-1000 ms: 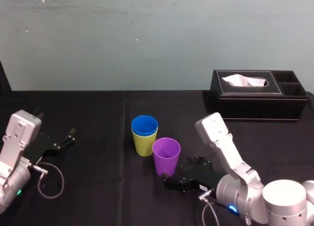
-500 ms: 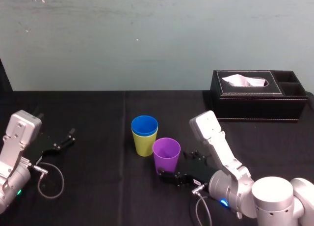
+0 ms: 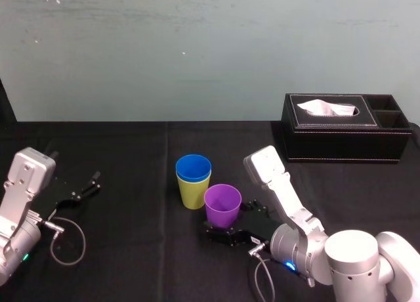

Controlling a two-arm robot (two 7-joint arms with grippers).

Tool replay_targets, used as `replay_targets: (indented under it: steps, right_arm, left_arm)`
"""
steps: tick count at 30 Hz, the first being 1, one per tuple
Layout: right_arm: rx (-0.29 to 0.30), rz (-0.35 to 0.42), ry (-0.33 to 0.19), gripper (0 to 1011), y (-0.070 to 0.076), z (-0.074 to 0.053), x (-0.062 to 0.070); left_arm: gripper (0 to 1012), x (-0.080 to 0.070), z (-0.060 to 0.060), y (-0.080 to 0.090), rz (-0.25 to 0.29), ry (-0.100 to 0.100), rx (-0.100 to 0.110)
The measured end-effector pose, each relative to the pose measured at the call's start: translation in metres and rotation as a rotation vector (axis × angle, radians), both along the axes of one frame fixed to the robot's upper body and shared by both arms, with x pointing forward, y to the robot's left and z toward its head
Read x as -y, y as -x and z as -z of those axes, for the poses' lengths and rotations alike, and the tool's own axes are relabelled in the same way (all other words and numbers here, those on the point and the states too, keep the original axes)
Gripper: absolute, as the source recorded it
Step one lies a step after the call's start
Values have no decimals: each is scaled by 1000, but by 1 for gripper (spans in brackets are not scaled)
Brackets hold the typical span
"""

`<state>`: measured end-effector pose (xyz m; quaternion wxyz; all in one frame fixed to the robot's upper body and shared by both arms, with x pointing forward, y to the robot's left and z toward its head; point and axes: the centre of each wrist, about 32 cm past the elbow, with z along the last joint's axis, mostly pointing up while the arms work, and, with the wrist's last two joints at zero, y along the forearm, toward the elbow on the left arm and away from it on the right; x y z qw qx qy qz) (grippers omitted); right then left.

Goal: Stack the three plastic cups sequentially using one hand.

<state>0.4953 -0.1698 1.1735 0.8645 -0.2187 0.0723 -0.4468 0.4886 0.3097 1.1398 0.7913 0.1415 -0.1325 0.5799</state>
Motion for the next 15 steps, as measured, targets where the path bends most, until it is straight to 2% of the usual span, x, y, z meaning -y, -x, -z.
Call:
replay_targets:
  steps: [15]
  right_arm:
    - [-3,10,-9,1004,-5,0,-4]
  left_arm:
    - [1000,0,0,0,0,0,0]
